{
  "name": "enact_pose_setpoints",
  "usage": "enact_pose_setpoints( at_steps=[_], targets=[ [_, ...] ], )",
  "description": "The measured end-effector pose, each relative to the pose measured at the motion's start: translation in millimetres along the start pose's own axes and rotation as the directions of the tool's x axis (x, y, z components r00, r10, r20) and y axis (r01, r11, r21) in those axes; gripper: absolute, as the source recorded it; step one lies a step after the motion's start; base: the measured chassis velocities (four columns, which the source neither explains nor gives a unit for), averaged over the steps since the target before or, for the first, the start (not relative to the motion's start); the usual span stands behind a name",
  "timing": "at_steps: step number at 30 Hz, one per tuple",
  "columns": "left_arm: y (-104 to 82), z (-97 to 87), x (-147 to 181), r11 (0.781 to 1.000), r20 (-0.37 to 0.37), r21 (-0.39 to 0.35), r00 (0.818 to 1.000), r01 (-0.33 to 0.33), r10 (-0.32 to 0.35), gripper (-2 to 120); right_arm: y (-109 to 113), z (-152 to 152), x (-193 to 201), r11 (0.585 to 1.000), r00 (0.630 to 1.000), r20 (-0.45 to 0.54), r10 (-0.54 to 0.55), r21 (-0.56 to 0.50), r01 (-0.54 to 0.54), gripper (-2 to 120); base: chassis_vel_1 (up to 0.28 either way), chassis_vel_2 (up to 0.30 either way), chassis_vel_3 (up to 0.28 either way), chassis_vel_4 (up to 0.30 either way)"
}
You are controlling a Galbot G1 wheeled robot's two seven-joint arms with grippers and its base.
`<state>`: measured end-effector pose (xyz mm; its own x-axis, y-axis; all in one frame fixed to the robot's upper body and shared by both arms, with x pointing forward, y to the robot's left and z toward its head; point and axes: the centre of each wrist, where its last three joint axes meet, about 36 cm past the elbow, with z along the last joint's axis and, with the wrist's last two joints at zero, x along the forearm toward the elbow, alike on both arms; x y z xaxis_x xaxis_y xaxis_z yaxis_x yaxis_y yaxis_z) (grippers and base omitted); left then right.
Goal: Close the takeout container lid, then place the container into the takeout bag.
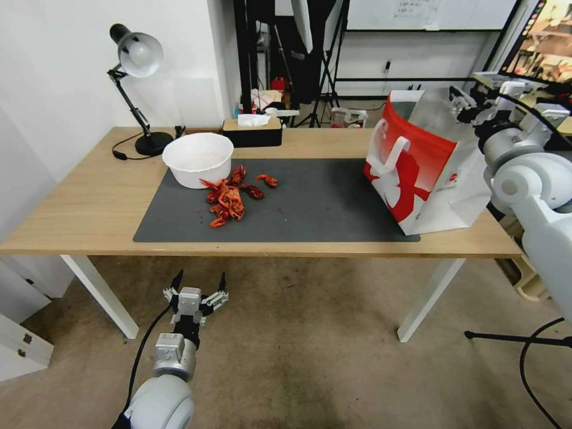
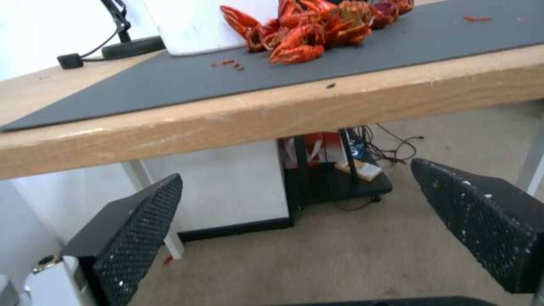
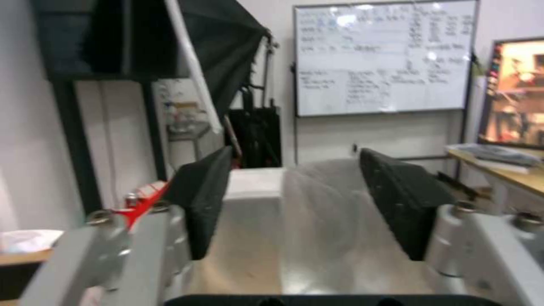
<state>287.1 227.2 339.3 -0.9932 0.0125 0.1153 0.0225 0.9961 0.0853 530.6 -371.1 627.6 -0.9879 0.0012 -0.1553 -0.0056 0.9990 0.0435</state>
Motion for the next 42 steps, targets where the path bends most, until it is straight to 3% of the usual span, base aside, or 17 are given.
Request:
enact_pose_setpoints(
  at_steps=[7, 8, 11, 15, 21, 24, 32, 42],
  targets=[
    [-0.3, -0.8, -2.0, 1.0, 0.032, 0.022, 0.999, -0.011, 0.011, 100, 34.7, 0.2, 38.6, 0.985, 0.975, 0.145, -0.17, 0.009, 0.17, 94, 0.0, 0.0, 0.0, 0.0],
    [-0.3, -0.8, -2.0, 1.0, 0.032, 0.022, 0.999, -0.011, 0.011, 100, 34.7, 0.2, 38.6, 0.985, 0.975, 0.145, -0.17, 0.009, 0.17, 94, 0.0, 0.0, 0.0, 0.0],
    [-0.6, -1.2, -3.3, 0.999, 0.049, 0.044, 0.999, -0.007, 0.004, 100, 47.8, 17.3, 68.6, 0.974, 0.953, 0.202, -0.227, 0.021, 0.227, 105, 0.0, 0.0, 0.0, 0.0],
    [0.9, -1.2, -5.2, 0.999, 0.069, 0.049, 0.998, 0.003, -0.006, 100, 61.6, 38.6, 105.8, 0.968, 0.948, 0.195, -0.251, 0.047, 0.247, 111, 0.0, 0.0, 0.0, 0.0],
    [1.8, -0.7, -4.2, 0.998, 0.08, 0.055, 0.997, 0.008, -0.013, 100, 70.8, 61.9, 149.3, 0.976, 0.961, 0.171, -0.218, 0.061, 0.211, 114, 0.0, 0.0, 0.0, 0.0],
    [1.1, 0.2, -2.1, 0.998, 0.083, 0.06, 0.996, 0.008, -0.013, 100, 73.1, 98.1, 189.2, 0.986, 0.98, 0.118, -0.16, 0.057, 0.155, 114, 0.0, 0.0, 0.0, 0.0],
    [0.5, 2.0, 0.5, 0.997, 0.1, 0.073, 0.995, 0.004, -0.012, 100, 81.8, 157.0, 261.3, 0.997, 0.997, 0.054, -0.063, 0.038, 0.061, 105, 0.0, 0.0, 0.0, 0.0],
    [-3.2, 6.1, 10.8, 0.994, 0.088, 0.109, 0.996, -0.023, 0.013, 100, 99.2, 202.9, 304.1, 1.0, 1.0, -0.006, -0.018, -0.005, 0.018, 100, 0.0, 0.0, 0.0, 0.0]
  ],
)
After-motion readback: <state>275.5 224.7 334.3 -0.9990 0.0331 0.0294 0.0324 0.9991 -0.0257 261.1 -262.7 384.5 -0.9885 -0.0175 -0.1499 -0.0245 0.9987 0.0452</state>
